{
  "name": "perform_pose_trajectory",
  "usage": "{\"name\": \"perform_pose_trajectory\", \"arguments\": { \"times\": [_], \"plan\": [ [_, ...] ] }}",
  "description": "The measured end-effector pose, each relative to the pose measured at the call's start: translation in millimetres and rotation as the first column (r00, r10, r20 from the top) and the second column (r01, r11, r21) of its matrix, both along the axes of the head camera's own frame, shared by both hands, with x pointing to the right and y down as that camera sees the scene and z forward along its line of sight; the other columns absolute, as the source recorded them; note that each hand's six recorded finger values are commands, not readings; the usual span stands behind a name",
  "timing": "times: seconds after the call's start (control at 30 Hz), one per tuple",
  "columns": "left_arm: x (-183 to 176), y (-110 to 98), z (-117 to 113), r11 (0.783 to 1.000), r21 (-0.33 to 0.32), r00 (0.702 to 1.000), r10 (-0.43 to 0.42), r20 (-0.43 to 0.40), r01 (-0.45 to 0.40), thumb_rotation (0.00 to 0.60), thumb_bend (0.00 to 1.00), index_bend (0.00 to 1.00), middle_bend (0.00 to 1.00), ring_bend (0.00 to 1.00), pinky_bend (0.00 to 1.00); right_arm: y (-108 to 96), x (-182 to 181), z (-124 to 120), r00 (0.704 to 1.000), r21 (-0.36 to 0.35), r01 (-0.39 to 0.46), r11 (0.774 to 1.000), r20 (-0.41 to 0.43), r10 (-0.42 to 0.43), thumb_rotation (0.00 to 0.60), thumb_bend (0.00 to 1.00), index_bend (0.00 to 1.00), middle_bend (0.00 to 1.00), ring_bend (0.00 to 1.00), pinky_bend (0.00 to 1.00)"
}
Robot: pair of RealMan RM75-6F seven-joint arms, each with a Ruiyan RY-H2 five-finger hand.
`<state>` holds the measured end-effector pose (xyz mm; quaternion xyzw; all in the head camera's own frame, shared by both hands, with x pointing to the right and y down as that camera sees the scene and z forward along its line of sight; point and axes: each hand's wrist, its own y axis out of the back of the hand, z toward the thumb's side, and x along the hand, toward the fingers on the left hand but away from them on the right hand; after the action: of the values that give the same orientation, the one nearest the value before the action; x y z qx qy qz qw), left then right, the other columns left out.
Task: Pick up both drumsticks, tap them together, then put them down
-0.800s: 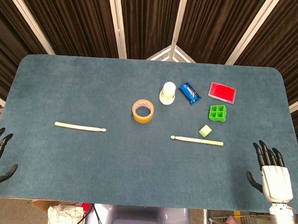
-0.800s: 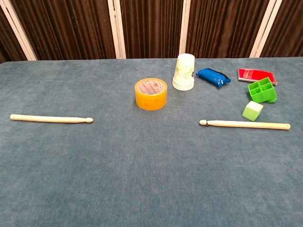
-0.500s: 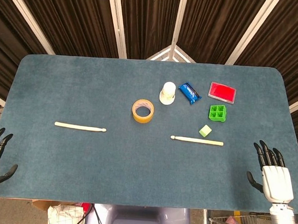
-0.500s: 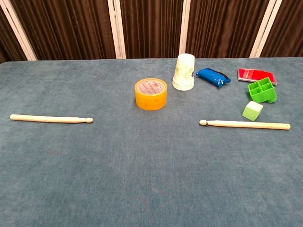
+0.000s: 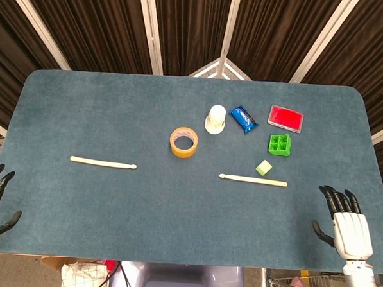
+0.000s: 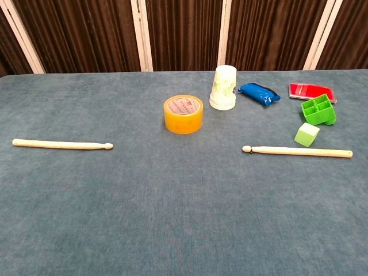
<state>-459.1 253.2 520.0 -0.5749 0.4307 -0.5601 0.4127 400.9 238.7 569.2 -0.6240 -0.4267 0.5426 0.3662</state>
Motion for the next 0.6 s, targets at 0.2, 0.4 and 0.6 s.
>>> {"name": "perform_pose_trajectory", "arguments": {
  "times": [0.2, 0.4, 0.6],
  "plan": [
    [-3, -1, -2, 1.0, 0.003, 1.0, -0.009, -0.001, 0.009, 0.6, 0.35, 0.12, 0.0, 0.0, 0.07, 2, -4, 6, 1.0, -0.017, 0.012, 1.0, 0.008, -0.012, 0.6, 0.34, 0.27, 0.26, 0.22, 0.11],
    [-6, -2, -2, 1.0, 0.002, 1.0, -0.021, -0.005, 0.021, 0.6, 0.35, 0.12, 0.0, 0.0, 0.07, -4, -10, 14, 0.999, -0.046, 0.004, 0.999, 0.051, -0.001, 0.6, 0.34, 0.31, 0.27, 0.23, 0.11],
    [-5, -3, 2, 1.0, -0.008, 1.0, -0.016, -0.005, 0.016, 0.6, 0.35, 0.12, 0.0, 0.0, 0.07, -27, -21, 31, 0.999, -0.1, 0.024, 0.995, 0.026, -0.022, 0.6, 0.34, 0.31, 0.27, 0.23, 0.11]
  ]
}}
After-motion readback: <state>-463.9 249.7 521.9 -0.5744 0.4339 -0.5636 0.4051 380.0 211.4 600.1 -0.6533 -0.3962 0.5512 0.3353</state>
